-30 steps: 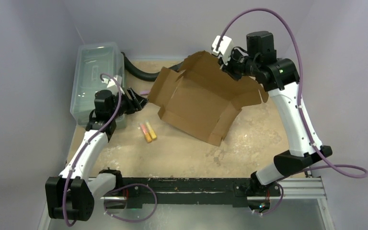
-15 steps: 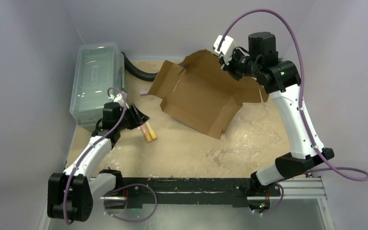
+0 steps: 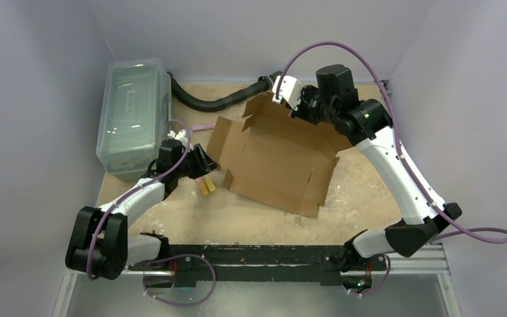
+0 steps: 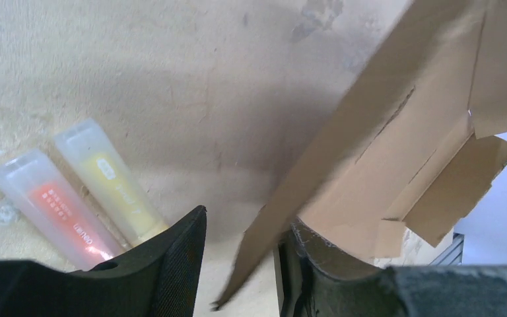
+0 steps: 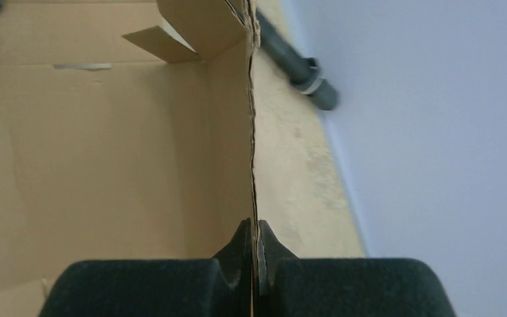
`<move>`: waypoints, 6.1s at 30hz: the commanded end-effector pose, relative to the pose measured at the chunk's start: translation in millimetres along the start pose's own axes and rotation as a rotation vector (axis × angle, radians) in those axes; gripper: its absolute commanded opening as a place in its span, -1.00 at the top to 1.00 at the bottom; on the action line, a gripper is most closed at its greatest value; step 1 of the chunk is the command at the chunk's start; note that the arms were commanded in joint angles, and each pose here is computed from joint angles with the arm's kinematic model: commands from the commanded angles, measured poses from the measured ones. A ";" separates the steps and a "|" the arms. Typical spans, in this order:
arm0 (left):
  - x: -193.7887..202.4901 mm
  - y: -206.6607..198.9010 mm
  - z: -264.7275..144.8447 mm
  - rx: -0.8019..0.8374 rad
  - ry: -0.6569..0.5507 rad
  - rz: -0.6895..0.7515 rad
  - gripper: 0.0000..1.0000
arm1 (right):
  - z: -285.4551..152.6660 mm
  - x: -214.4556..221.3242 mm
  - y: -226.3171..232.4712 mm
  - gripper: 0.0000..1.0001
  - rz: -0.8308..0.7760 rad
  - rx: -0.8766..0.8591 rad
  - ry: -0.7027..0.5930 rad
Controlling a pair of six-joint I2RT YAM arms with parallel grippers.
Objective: Fold the paper box
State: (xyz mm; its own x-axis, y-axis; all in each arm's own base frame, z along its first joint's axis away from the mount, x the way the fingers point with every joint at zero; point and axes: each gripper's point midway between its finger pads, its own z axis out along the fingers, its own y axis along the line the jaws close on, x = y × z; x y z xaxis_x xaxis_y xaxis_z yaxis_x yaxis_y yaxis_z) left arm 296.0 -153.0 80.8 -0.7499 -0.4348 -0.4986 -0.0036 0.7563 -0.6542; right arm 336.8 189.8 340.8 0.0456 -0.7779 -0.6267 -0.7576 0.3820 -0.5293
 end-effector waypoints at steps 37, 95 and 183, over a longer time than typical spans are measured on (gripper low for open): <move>-136.6 -90.5 -36.2 0.241 -0.591 0.531 -0.43 | -59.9 -52.1 -19.1 1.00 -0.280 0.262 -0.165; -124.8 -71.0 19.3 0.165 -0.483 0.403 -0.15 | 15.5 1.5 32.2 1.00 -0.310 0.075 -0.034; -130.6 -83.7 115.6 0.422 -0.565 0.785 -0.44 | 17.2 -40.5 32.8 1.00 -0.155 -0.035 -0.148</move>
State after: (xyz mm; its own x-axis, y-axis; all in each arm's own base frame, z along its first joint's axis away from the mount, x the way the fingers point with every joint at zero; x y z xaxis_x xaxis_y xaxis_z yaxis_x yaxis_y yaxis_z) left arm 470.3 -214.9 130.2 -0.0805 -0.1428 -0.9865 0.6594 0.7345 -0.1601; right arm 325.9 231.5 313.4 0.2361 -0.8096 -0.5374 -0.7560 0.1944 -0.6250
